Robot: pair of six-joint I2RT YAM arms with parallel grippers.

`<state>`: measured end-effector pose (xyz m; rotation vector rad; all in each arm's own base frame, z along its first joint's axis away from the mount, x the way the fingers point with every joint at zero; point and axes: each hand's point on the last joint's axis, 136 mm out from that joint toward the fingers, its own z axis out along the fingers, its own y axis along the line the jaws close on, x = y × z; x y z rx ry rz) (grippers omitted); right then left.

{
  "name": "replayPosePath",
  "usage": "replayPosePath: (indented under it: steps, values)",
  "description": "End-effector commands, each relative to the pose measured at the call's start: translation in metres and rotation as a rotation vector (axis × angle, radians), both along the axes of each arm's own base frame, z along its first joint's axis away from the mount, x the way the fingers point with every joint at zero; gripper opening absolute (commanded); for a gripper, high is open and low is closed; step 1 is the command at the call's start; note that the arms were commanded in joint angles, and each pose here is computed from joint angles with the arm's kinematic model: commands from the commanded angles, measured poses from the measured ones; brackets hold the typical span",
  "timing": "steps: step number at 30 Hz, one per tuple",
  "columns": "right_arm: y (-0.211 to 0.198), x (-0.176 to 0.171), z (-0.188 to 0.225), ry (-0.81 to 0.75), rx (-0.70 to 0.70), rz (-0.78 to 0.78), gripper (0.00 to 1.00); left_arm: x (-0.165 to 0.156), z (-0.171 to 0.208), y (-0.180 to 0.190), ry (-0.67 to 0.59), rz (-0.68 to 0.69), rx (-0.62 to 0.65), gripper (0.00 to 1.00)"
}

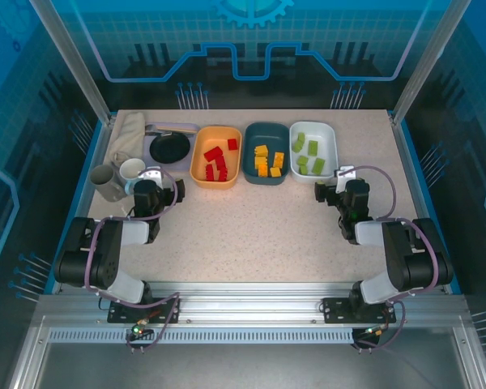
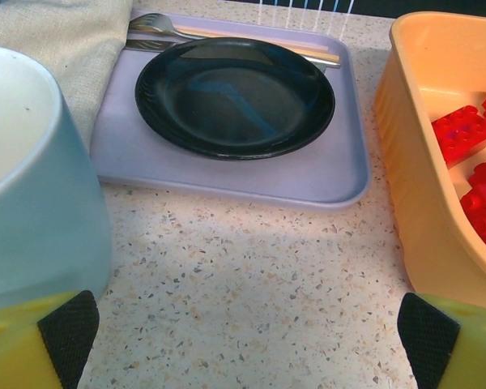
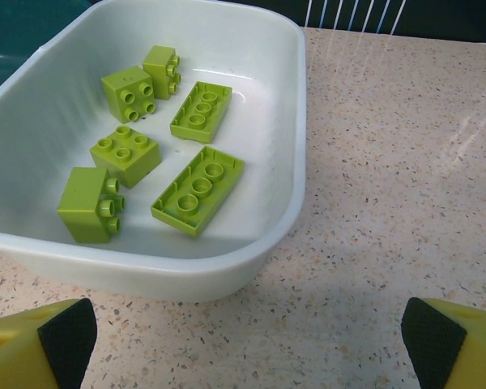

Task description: Sort the legos into containers by color

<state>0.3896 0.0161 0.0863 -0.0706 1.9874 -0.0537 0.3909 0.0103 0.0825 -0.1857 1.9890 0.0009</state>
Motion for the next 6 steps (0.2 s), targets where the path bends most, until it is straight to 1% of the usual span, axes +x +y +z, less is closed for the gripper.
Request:
replayPosePath:
  steps: [1, 6]
  values:
    - [0.0137, 0.0073, 0.0077, -0.021, 0.001, 0.082, 1.00, 0.0032, 0.0075, -0.0009, -0.035, -0.017, 0.005, 0.99]
    - [0.0131, 0.0076, 0.0081, -0.022, 0.010, 0.089, 1.00, 0.0036, 0.0080, -0.0010, -0.036, -0.017, 0.004, 0.99]
